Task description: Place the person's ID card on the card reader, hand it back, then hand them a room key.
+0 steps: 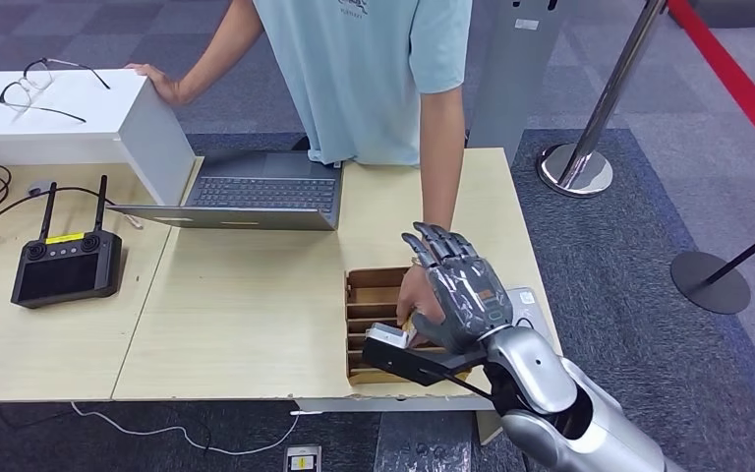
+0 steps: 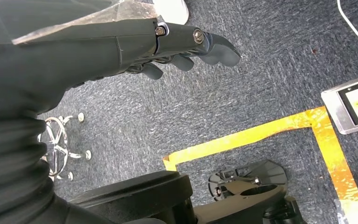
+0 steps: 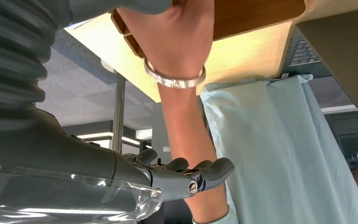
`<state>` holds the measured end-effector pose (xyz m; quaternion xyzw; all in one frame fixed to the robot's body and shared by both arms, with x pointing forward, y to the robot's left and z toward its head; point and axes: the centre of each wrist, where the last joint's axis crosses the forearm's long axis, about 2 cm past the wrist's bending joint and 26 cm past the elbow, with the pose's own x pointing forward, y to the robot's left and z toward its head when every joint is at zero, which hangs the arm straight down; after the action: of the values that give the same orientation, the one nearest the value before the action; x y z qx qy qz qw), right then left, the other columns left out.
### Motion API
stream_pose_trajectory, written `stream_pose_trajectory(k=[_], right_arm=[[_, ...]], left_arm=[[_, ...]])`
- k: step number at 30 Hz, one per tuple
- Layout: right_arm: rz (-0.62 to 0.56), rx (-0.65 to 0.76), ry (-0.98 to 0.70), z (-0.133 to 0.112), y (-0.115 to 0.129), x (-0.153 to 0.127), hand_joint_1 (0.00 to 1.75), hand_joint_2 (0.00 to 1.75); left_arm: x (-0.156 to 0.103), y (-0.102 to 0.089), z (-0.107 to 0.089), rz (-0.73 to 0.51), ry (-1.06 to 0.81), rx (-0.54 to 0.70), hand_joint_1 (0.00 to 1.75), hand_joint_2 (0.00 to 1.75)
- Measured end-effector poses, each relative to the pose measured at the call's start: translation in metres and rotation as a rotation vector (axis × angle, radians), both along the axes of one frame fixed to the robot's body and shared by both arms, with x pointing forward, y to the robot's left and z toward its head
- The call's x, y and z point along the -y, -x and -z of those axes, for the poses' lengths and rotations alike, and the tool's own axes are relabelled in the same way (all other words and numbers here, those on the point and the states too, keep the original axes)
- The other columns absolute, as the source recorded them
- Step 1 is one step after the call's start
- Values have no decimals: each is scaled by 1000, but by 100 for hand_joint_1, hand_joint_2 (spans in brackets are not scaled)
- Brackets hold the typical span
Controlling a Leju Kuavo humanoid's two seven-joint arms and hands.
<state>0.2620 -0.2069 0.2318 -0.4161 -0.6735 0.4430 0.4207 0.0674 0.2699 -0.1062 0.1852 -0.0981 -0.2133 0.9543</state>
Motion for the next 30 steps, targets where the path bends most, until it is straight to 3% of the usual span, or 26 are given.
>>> stream_pose_trajectory(k=[9, 15, 25, 30], right_arm=[[-21, -8, 19, 1, 5, -2, 35, 175], [-34, -28, 36, 5, 10, -4, 99, 175], [-64, -85, 51, 14, 18, -7, 69, 175], [-78, -113, 58, 19, 20, -9, 68, 175]], left_arm=[[0, 0, 0, 0, 0, 0, 0, 175], [0, 0, 0, 0, -1, -2, 0, 175], [0, 0, 0, 0, -1, -5, 0, 175], [0, 0, 0, 1, -1, -6, 0, 175]])
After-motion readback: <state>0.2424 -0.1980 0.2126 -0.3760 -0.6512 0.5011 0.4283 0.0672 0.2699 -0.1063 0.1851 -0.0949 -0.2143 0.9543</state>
